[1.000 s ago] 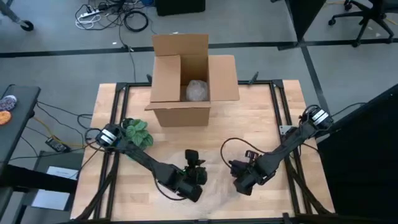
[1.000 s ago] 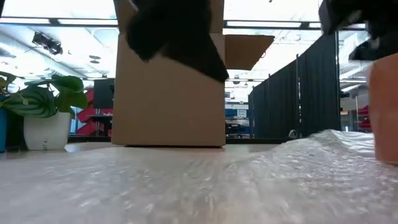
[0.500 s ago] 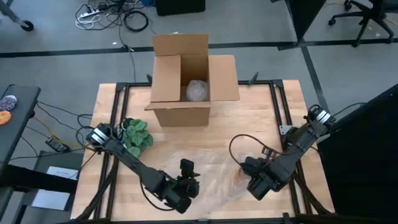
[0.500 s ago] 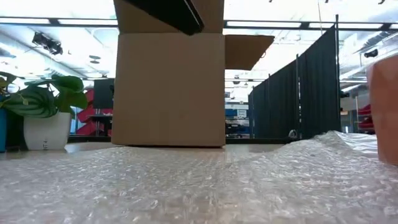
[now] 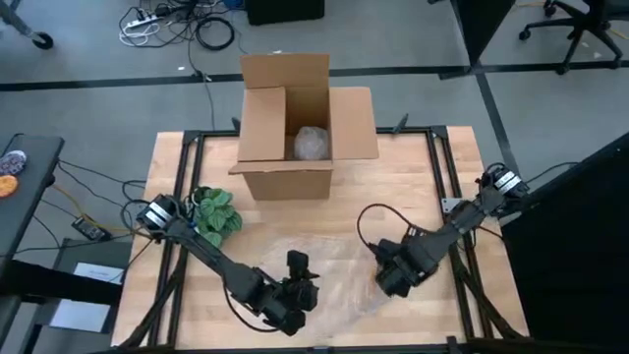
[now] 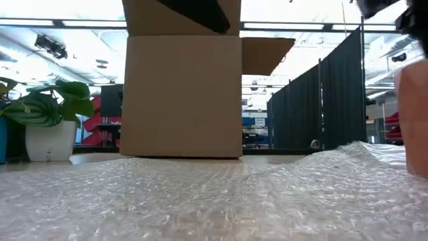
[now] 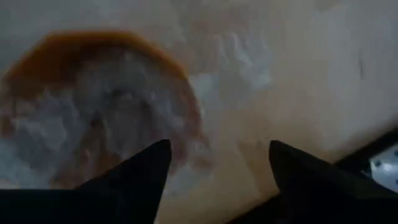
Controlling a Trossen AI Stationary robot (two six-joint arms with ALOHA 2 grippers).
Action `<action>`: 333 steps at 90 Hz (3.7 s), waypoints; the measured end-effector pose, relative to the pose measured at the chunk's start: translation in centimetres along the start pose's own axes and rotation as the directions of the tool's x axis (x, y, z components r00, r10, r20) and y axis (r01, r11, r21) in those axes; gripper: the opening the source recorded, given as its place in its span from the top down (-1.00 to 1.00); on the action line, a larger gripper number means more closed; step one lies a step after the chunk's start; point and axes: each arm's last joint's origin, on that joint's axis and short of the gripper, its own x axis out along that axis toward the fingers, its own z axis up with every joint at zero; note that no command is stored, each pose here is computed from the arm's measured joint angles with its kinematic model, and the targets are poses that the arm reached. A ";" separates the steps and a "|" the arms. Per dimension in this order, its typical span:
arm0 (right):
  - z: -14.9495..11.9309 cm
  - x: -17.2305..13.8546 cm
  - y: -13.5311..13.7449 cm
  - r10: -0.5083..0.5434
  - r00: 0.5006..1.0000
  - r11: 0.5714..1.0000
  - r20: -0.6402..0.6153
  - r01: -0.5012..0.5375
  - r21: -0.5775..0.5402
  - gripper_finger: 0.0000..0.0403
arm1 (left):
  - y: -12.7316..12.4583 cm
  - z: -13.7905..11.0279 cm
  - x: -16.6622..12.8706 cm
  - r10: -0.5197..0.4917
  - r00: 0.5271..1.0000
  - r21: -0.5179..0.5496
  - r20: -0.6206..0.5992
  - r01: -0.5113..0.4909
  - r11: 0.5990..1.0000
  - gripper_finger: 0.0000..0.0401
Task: Wrap mug
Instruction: Wrap the orange mug with the bubble wrap
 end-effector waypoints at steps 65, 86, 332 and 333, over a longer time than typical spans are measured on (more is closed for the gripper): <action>1.4 6.5 -0.3 0.157 0.987 0.981 0.022 -0.153 -0.121 0.22 | 0.0 0.0 0.0 0.016 1.000 0.000 0.001 -0.016 1.000 0.24; 1.6 4.5 0.8 0.168 0.981 0.971 0.093 -0.148 -0.188 0.92 | 0.3 -0.1 0.3 0.042 0.999 -0.069 0.003 -0.041 0.997 0.24; -3.5 5.5 4.1 -0.249 0.597 0.455 0.763 0.767 -0.452 0.01 | 4.4 -5.9 3.5 -0.199 0.976 -0.338 0.089 0.217 0.916 0.24; -3.6 5.4 4.1 -0.244 0.601 0.469 0.761 0.760 -0.450 0.01 | 4.3 -5.7 3.5 -0.198 0.974 -0.334 0.107 0.222 0.916 0.24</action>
